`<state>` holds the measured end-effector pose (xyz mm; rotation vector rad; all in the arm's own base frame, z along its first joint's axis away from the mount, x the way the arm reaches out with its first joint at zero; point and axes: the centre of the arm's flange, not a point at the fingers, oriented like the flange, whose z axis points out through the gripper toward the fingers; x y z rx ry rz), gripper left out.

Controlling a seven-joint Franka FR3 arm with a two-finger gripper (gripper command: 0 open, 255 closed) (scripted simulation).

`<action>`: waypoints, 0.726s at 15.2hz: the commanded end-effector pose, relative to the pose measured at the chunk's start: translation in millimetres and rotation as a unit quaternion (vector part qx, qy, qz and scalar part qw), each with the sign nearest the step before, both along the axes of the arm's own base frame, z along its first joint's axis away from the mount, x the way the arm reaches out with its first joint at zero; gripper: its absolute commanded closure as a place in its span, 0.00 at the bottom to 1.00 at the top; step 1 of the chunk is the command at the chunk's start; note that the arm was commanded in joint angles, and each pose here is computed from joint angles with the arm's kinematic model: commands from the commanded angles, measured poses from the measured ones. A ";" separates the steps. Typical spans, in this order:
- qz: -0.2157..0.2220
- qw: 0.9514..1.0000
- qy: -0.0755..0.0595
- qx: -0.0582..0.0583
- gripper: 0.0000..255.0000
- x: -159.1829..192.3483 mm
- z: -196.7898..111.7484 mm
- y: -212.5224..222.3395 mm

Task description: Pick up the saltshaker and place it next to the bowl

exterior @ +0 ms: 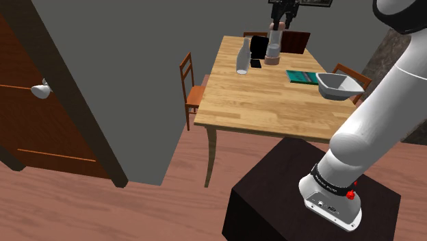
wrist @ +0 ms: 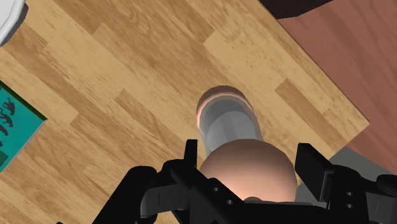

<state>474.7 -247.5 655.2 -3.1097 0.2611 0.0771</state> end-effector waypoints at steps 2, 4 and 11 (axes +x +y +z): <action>0.001 1.000 0.000 0.000 1.00 -26.8 1.2 -28.2; 0.001 1.000 0.000 0.000 1.00 -45.3 1.3 -47.0; 0.001 1.000 0.000 0.000 1.00 -110.2 1.7 -112.9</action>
